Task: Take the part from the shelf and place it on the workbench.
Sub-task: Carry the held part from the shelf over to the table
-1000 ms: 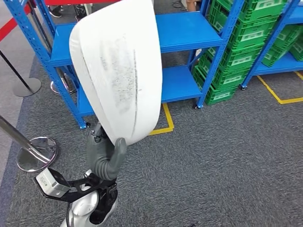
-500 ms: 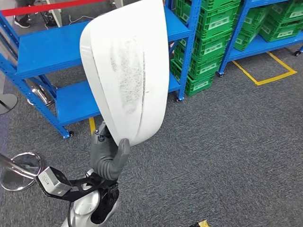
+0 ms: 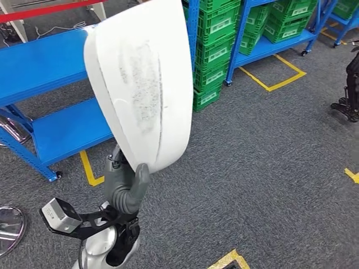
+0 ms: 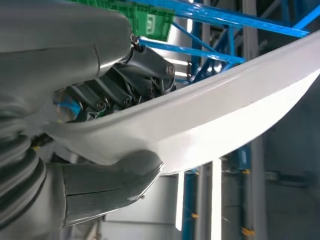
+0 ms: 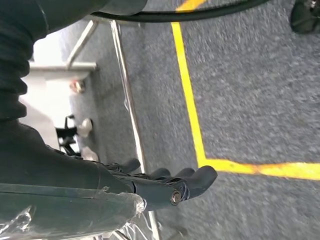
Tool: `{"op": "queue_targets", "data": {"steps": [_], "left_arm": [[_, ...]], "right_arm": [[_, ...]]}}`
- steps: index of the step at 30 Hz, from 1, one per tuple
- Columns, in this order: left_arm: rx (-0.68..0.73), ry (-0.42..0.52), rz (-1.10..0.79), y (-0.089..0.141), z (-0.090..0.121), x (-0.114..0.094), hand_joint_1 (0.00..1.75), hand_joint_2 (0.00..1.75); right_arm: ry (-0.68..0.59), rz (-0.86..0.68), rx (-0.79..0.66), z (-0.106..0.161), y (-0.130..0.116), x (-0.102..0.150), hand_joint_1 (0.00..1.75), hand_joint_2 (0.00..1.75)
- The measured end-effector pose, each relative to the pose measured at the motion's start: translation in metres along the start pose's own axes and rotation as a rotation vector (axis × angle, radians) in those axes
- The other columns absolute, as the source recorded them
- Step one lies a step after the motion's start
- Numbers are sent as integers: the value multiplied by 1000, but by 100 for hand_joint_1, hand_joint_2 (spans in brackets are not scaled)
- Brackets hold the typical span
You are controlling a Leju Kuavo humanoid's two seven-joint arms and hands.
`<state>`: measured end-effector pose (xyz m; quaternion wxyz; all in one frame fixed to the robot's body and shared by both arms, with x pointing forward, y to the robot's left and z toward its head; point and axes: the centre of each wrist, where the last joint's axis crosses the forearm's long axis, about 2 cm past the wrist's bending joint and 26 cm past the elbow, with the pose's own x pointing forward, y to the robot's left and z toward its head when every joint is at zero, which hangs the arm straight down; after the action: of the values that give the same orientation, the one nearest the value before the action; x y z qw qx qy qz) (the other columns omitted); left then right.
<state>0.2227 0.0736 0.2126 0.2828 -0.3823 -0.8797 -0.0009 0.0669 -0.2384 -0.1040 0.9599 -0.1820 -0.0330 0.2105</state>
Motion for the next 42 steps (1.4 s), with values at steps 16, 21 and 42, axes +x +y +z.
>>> {"op": "queue_targets", "data": {"steps": [16,21,42], "left_arm": [[-37,3,47,2,-8,-8,175,175],[-35,22,58,6,-6,-12,175,175],[-28,50,66,15,-6,-21,175,175]], "right_arm": [[19,-57,-13,-2,-5,0,0,175],[31,-72,-28,-4,-10,-3,0,175],[79,-135,-31,-6,-13,-6,0,175]]}}
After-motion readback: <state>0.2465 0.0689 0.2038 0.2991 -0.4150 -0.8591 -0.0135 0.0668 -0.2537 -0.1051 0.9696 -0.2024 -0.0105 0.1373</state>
